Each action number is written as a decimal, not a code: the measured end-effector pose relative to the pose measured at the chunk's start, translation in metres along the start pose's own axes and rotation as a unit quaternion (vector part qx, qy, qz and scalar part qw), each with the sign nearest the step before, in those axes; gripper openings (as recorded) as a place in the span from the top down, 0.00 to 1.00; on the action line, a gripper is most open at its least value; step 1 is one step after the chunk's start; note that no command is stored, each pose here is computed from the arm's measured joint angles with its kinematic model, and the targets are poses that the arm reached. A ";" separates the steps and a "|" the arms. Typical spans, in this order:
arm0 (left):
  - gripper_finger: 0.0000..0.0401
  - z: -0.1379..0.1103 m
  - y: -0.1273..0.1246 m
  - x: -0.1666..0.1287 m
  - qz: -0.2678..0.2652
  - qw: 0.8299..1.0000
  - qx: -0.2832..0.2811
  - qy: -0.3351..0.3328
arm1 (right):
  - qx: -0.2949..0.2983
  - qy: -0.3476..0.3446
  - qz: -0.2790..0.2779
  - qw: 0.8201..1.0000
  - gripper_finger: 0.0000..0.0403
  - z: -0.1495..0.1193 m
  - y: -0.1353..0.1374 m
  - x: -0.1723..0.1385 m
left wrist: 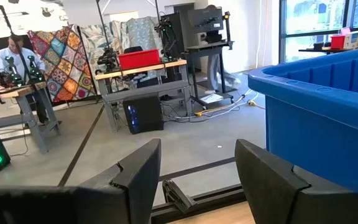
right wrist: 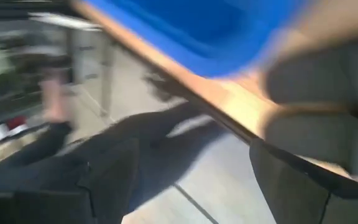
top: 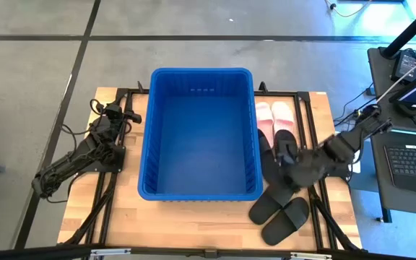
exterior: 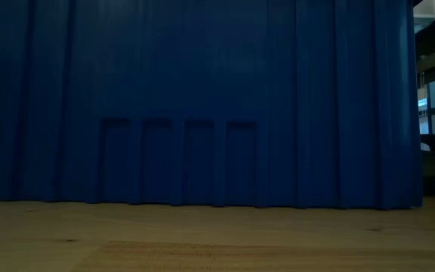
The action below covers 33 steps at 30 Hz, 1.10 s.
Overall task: Pick and place slides into bin
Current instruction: Put the black slipper into the blue bin
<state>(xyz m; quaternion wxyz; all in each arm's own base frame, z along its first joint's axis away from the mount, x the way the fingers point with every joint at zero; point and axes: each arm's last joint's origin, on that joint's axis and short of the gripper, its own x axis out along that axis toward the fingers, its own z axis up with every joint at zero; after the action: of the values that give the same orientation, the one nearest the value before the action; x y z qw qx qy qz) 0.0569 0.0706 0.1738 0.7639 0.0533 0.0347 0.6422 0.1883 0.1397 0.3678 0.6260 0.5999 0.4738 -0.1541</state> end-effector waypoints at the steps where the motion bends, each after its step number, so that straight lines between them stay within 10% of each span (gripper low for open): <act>1: 0.50 0.000 0.000 0.000 0.000 1.000 0.000 0.000 | 0.012 0.000 -0.026 1.000 0.24 -0.004 -0.003 0.006; 15: 0.50 0.000 0.000 0.000 0.000 1.000 0.000 0.000 | 0.060 0.056 -0.376 0.923 0.24 -0.056 -0.040 0.121; 33: 0.50 0.000 0.000 0.000 0.000 1.000 0.000 0.000 | 0.049 -0.022 -0.539 0.841 0.24 -0.054 -0.076 0.194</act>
<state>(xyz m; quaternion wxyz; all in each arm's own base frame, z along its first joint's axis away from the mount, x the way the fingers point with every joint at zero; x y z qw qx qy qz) 0.0569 0.0707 0.1738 0.7637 0.0530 0.0347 0.6424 0.2061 0.2431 0.1799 0.4242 0.2762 0.7001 -0.5036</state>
